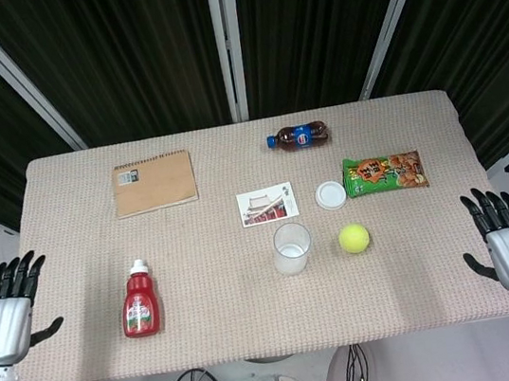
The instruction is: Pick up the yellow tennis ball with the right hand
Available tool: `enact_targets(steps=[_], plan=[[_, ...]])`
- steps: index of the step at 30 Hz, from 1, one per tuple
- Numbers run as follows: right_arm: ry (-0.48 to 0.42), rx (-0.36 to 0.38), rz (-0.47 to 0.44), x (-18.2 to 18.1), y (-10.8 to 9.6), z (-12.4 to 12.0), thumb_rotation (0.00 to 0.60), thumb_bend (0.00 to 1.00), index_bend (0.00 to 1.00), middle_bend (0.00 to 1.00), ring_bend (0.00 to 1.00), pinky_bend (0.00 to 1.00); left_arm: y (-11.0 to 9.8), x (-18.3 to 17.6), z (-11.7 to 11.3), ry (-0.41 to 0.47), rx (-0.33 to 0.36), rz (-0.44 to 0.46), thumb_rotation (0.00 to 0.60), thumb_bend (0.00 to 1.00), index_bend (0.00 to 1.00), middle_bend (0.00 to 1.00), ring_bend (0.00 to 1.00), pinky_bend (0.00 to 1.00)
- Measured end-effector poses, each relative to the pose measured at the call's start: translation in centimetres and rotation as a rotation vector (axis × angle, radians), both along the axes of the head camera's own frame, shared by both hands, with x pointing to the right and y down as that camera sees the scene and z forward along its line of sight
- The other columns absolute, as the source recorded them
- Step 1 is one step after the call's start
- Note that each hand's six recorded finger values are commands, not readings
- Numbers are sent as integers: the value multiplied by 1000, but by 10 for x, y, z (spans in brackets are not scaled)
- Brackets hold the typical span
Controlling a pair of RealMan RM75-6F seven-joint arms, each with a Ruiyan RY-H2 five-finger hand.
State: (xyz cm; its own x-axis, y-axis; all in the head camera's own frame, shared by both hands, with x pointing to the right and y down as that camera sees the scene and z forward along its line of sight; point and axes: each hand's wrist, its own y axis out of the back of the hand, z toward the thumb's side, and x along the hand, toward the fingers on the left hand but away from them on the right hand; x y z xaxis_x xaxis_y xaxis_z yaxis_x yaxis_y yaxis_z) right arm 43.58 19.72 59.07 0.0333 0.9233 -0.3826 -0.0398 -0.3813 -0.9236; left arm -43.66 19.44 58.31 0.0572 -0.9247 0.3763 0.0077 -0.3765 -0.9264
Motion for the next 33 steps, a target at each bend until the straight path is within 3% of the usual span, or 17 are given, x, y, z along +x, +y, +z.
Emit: enact_targets(steps=[7, 13, 15, 22, 28, 33], plan=[[-88, -54, -76, -28, -15, 18, 600, 145, 0, 0, 0, 0, 3, -1, 4, 0, -12, -5, 600, 111, 10, 0, 0, 0], [-132, -176, -138, -58, -27, 52, 600, 145, 0, 0, 0, 0, 4, -1, 3, 6, -11, -9, 600, 112, 10, 0, 0, 0], [-135, -213, -158, -70, -32, 67, 600, 145, 0, 0, 0, 0, 4, -1, 3, 6, -10, -9, 600, 112, 10, 0, 0, 0], [-118, -241, -202, -97, -43, 106, 600, 159, 0, 0, 0, 4, 3, -1, 3, 4, -15, -11, 600, 111, 10, 0, 0, 0], [-132, -270, -231, -115, -46, 122, 600, 176, 0, 3, 0, 83, 3, -4, 5, 2, -27, -21, 600, 112, 10, 0, 0, 0], [-140, -288, -243, -128, -45, 129, 600, 186, 13, 97, 86, 249, 4, -5, 5, 0, -30, -22, 600, 112, 10, 0, 0, 0]])
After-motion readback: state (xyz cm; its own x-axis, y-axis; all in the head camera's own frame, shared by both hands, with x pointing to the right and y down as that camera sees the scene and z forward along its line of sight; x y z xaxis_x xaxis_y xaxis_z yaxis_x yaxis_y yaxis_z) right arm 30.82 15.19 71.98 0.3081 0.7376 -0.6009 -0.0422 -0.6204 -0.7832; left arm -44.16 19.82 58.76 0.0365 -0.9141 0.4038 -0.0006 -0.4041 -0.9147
